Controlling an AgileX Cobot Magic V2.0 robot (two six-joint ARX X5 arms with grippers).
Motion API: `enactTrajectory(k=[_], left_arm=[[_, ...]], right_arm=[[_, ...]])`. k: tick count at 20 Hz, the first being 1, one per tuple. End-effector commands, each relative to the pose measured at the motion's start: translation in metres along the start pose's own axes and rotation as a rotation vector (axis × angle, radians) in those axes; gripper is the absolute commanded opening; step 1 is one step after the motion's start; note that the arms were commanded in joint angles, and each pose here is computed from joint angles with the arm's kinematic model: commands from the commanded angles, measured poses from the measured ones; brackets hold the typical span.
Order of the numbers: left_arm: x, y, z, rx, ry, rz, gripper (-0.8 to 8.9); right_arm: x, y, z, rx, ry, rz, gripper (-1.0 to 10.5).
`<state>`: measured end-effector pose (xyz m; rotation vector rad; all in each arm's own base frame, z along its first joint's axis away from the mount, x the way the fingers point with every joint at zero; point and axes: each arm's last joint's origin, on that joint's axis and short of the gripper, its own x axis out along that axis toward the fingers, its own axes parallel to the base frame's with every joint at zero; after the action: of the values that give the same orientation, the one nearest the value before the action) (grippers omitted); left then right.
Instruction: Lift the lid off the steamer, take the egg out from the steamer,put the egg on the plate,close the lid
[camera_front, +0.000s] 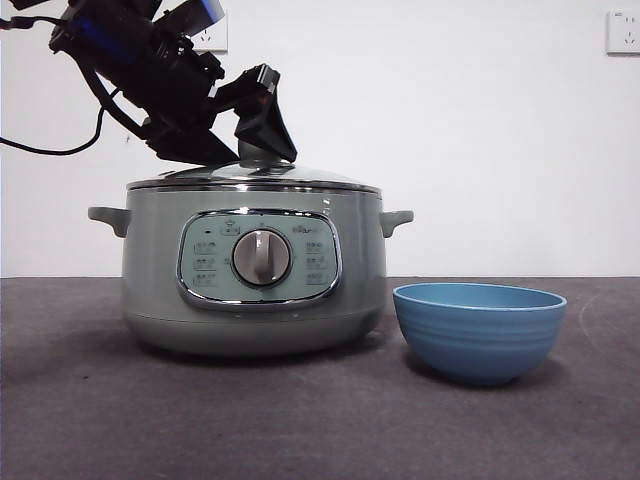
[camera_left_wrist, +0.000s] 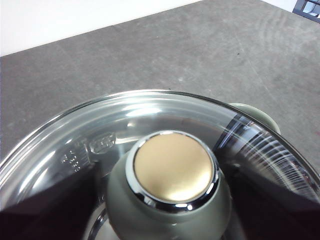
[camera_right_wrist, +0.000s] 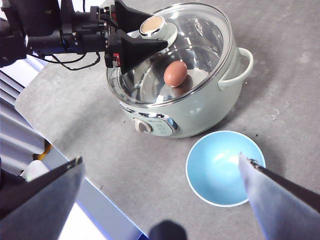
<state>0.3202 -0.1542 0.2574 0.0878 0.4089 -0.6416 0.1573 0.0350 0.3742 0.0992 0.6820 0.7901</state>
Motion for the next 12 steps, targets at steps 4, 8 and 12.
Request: enactTrajectory(k=[4, 8, 12], left_arm=[[0.0029, -0.0018, -0.0010, 0.012, 0.003, -0.008, 0.53], [0.0026, -0.0019, 0.0000, 0.013, -0.006, -0.009, -0.15], [-0.0023, -0.0028, 0.0072, 0.022, -0.053, -0.012, -0.08]], right_arm=[[-0.0002, 0.0004, 0.0013, -0.007, -0.005, -0.001, 5.7], [-0.0002, 0.0004, 0.0013, -0.007, -0.005, -0.001, 5.7], [-0.0002, 0.0004, 0.0013, -0.007, -0.005, -0.001, 5.7]])
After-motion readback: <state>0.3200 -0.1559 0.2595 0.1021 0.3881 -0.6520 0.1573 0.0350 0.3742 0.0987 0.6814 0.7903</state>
